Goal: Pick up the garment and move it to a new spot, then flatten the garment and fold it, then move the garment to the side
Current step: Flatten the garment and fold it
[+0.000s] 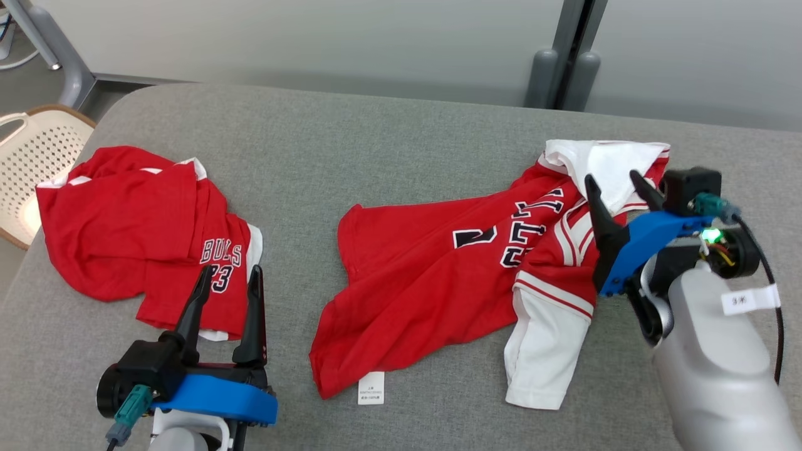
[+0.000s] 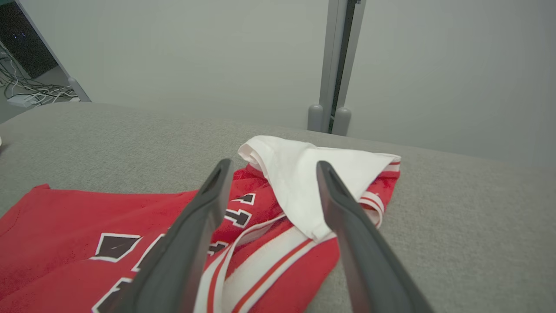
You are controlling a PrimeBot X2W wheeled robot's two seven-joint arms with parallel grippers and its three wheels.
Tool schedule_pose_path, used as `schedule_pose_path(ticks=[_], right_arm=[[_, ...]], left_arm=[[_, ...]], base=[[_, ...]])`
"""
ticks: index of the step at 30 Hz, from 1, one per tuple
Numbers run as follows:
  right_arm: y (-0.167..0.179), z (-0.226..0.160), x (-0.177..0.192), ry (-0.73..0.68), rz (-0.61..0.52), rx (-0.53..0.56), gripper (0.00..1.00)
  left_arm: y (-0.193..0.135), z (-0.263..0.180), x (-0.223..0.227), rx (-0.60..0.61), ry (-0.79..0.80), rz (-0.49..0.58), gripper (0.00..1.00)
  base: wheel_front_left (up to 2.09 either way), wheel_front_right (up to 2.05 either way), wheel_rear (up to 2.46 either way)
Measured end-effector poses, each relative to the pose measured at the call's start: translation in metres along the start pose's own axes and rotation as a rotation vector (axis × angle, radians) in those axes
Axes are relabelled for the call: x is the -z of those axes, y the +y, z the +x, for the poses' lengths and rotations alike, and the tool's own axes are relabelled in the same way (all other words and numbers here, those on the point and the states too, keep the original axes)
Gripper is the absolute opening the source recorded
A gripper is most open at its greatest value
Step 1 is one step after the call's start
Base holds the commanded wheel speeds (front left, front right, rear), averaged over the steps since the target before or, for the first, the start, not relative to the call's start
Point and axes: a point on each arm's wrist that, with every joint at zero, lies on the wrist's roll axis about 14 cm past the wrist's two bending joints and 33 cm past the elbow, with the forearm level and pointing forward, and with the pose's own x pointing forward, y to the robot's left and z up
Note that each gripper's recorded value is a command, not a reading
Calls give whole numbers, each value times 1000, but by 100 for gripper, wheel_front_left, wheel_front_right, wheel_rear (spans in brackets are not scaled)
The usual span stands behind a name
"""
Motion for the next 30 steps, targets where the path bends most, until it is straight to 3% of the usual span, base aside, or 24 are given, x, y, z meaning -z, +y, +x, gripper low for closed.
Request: schedule_pose_path(ticks=[14,30], right_arm=[[60,-79,21,90,-92,-146,100],[78,-64,61,306,-292,-185,100]], left_arm=[[-3,-9,0,6,-2,-8,100],[4,-12,5,-30,13,-21,100]], base=[[0,0,0],[0,0,0]])
